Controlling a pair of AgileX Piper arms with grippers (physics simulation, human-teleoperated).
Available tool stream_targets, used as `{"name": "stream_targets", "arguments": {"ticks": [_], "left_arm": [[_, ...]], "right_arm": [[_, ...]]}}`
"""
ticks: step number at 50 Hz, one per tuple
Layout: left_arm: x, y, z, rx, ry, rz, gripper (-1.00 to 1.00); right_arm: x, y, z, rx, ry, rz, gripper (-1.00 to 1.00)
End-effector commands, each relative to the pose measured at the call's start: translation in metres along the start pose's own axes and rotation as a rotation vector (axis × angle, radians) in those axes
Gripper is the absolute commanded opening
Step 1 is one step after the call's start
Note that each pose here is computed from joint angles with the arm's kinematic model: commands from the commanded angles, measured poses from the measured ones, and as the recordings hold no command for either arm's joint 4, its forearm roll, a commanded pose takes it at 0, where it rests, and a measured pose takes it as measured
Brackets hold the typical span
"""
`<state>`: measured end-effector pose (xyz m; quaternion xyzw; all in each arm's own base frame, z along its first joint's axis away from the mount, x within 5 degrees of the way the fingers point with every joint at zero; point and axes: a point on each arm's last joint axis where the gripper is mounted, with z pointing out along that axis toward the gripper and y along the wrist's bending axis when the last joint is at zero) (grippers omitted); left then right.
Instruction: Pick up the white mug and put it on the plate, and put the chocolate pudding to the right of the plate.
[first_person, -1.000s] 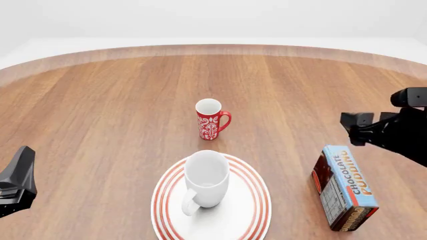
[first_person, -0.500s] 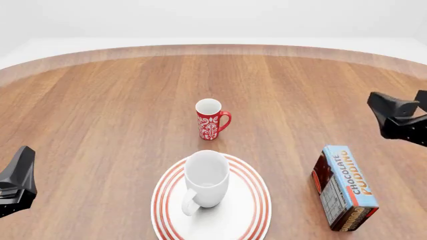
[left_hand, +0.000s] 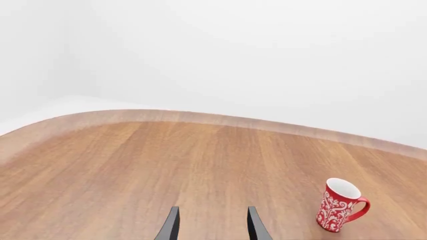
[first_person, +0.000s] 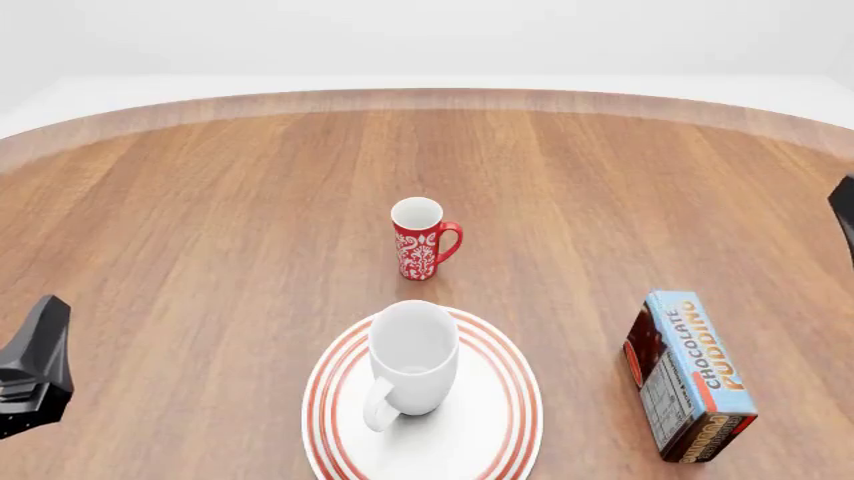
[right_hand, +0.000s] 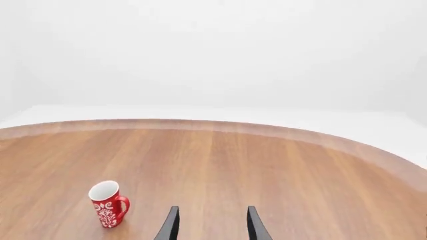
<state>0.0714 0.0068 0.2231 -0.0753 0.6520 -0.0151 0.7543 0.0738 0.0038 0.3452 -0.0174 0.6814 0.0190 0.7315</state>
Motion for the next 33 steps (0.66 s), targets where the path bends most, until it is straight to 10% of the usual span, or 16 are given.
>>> {"name": "stream_targets", "arguments": {"ticks": [1,33], "left_arm": [[0.0,0.0,0.0,-0.001,0.0,0.008,1.0],[0.0,0.001,0.004,-0.019,-0.002,0.034,1.0]], "right_arm": [[0.002,-0.001,-0.027,0.025,-0.106,0.035,1.0],[-0.015,0.0,-0.074,0.101,-0.379,0.185,1.0]]}}
